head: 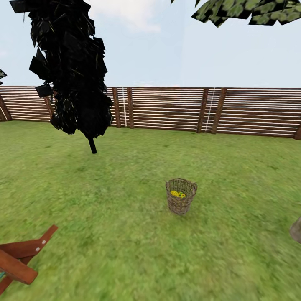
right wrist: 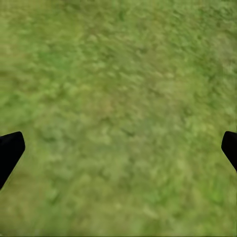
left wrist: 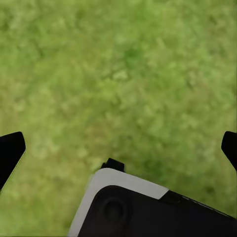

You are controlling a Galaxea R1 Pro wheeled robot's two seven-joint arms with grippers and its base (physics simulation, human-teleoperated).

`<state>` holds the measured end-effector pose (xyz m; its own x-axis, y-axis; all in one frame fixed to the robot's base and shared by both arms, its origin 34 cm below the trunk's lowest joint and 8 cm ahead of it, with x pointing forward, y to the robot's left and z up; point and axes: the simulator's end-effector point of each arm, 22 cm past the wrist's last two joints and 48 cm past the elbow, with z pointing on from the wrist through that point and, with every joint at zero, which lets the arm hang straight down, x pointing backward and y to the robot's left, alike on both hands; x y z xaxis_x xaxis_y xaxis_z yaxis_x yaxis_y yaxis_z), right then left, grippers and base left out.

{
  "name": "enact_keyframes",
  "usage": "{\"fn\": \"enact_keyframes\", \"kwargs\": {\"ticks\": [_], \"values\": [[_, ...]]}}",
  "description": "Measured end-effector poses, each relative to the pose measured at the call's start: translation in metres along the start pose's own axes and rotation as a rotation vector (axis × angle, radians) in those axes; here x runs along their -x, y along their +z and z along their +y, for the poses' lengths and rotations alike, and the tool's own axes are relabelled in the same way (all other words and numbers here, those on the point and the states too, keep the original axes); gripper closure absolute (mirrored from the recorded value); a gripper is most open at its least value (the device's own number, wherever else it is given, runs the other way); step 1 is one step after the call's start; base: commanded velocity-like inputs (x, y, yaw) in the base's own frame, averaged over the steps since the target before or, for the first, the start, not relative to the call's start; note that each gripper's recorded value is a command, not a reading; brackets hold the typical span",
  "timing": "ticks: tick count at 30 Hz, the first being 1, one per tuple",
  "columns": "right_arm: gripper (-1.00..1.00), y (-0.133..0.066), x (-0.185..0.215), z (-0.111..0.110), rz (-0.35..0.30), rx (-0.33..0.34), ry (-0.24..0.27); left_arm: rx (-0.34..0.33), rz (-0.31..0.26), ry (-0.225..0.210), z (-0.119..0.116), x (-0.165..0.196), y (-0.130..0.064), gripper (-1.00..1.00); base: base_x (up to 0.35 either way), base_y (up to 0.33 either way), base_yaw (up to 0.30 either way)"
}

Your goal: Take the three Easter eggs out of the wicker basket on the lawn in the garden, then place them on the lawn next to a single tree (choose any tree) so that all three eggs are next to the same tree and none are left in the basket.

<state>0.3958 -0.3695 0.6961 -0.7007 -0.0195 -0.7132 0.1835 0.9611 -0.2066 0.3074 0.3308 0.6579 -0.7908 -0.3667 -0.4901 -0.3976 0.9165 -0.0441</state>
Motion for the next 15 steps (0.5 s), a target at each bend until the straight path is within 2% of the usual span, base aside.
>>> {"fn": "enact_keyframes", "kwargs": {"ticks": [10,15], "values": [[-1.00,0.0000,0.0000,-0.0001,0.000,0.000,0.000,0.000,0.000,0.000,0.0000,-0.0001,0.0000,-1.00,0.321,0.153,0.000],[-1.00,0.0000,0.0003,-0.0001,-0.001,-0.001,0.000,-0.001,0.001,-0.001,-0.0010,-0.0005,-0.0001,-1.00,0.329,0.007,0.000]]}}
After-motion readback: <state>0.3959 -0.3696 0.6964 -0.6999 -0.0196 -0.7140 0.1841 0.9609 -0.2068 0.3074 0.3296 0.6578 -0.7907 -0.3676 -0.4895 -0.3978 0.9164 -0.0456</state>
